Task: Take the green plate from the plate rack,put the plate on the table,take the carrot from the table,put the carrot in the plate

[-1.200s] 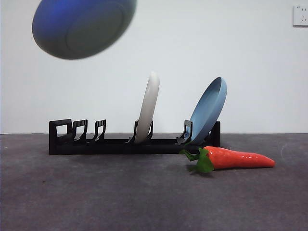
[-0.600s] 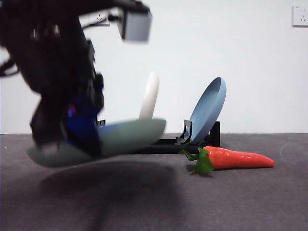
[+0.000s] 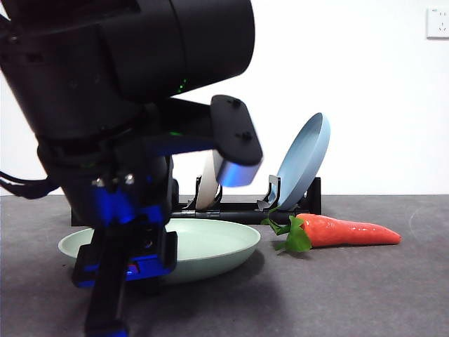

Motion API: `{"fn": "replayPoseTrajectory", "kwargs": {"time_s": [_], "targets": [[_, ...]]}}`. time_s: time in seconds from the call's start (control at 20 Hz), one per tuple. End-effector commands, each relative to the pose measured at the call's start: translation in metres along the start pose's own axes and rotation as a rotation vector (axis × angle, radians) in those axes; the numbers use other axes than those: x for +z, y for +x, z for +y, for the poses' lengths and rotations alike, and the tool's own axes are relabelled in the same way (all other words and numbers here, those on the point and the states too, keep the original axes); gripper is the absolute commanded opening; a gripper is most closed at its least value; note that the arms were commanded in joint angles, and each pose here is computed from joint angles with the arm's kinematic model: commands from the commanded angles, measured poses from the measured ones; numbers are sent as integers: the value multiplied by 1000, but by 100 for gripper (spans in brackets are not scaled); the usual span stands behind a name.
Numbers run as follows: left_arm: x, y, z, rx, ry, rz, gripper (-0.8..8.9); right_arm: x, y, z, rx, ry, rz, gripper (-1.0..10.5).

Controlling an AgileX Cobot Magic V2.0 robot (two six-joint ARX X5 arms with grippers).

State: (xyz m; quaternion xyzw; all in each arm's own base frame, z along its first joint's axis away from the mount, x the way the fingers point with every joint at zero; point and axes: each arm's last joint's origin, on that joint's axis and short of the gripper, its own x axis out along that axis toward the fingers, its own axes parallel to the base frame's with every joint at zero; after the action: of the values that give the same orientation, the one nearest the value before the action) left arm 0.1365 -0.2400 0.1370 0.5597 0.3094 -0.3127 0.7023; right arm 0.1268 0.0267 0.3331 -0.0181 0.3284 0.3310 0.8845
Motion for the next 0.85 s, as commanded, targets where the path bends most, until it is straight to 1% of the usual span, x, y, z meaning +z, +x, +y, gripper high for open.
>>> {"fn": "replayPoseTrajectory", "kwargs": {"time_s": [0.05,0.25,0.35,0.5,0.55,0.6,0.65,0.75,0.85], "targets": [[-5,7,-9,-83,-13,33,318,2,3,-2,1,1,5,598],[9,-8,4,-68,-44,-24,317,7,18,-11,16,14,45,598],[19,-26,19,-64,-112,-75,317,12,32,-18,32,-8,61,598],[31,-58,42,-116,-194,-170,317,19,59,-27,66,-42,96,598],[33,-70,49,-134,-226,-192,317,22,68,-30,74,-64,103,598],[34,-87,60,-148,-287,-219,317,25,82,-34,70,-113,113,598],[35,-96,67,-145,-322,-235,317,26,89,-36,52,-142,120,598],[34,-126,86,-132,-419,-297,316,30,112,-39,30,-252,137,598],[28,-162,107,-118,-544,-398,316,32,136,-42,18,-351,154,596]]}}
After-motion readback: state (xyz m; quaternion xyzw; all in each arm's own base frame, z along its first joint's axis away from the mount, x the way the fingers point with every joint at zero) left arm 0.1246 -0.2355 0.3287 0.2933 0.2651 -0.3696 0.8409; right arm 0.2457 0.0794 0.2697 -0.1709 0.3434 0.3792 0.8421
